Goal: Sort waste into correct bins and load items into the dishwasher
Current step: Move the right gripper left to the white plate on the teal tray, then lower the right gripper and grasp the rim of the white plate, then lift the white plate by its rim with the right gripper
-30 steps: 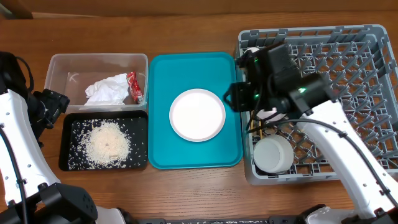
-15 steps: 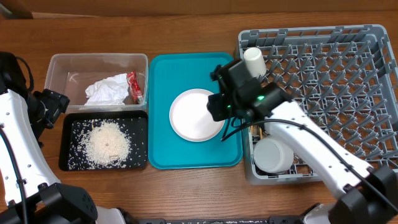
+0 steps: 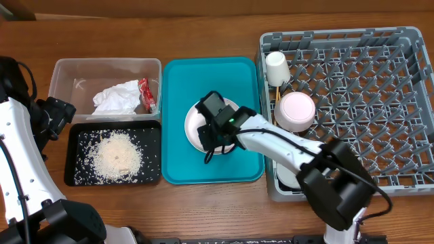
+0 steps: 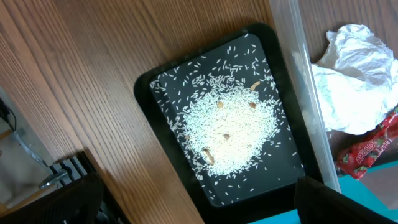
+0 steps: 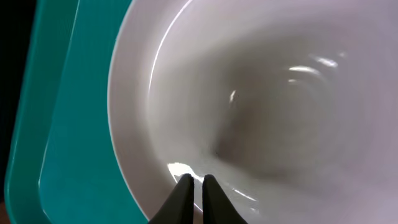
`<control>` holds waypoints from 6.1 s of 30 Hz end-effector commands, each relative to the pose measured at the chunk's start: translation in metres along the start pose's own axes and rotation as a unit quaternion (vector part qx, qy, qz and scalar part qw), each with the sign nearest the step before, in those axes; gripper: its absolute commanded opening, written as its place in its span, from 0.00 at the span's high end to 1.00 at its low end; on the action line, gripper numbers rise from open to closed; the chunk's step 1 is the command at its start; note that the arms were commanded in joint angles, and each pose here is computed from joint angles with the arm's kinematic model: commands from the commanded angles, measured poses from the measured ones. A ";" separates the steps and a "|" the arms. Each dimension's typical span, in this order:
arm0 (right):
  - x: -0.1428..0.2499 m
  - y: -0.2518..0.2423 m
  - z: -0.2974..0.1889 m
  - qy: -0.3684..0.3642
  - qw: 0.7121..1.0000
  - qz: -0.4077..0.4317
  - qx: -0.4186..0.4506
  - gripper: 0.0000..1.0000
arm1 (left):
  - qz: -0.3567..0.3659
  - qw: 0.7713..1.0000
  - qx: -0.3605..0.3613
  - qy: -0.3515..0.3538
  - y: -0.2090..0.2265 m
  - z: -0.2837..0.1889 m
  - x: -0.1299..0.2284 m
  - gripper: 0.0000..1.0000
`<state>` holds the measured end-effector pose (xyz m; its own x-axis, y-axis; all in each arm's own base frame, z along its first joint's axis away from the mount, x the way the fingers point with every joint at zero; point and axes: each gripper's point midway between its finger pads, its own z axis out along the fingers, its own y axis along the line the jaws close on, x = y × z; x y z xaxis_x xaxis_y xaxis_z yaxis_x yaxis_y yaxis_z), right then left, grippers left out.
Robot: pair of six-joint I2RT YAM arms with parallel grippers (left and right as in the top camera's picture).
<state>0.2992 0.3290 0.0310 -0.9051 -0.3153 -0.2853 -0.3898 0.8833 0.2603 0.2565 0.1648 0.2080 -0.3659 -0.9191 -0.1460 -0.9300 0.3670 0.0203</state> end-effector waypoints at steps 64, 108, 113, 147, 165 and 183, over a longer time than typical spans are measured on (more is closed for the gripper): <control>-0.031 0.011 -0.018 -0.085 0.995 0.031 0.030 0.96 | -0.004 1.000 0.010 -0.014 -0.003 -0.009 -0.002 0.00; -0.063 0.007 -0.083 -0.103 0.994 -0.011 -0.039 0.79 | -0.004 1.000 0.010 -0.014 -0.003 -0.009 -0.002 0.00; -0.055 -0.053 -0.075 -0.089 0.992 0.019 0.089 0.70 | -0.004 1.000 0.010 -0.014 -0.003 -0.009 -0.002 0.00; 0.000 -0.083 0.003 0.040 0.990 0.026 0.130 0.56 | -0.004 1.000 0.010 -0.014 -0.003 -0.009 -0.002 0.00; 0.004 -0.083 0.002 0.050 0.990 0.027 0.129 0.26 | -0.004 1.000 0.010 -0.014 -0.003 -0.009 -0.002 0.00; -0.049 -0.055 -0.083 -0.018 0.993 0.023 0.117 0.96 | -0.004 1.000 0.010 -0.014 -0.003 -0.009 -0.002 0.00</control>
<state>0.3303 0.2586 0.0437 -0.9459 -0.2814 -0.1613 -0.2899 0.9566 0.0309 0.2564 0.1647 0.2080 -0.3660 -0.9192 -0.1455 -0.9300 0.3671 0.0203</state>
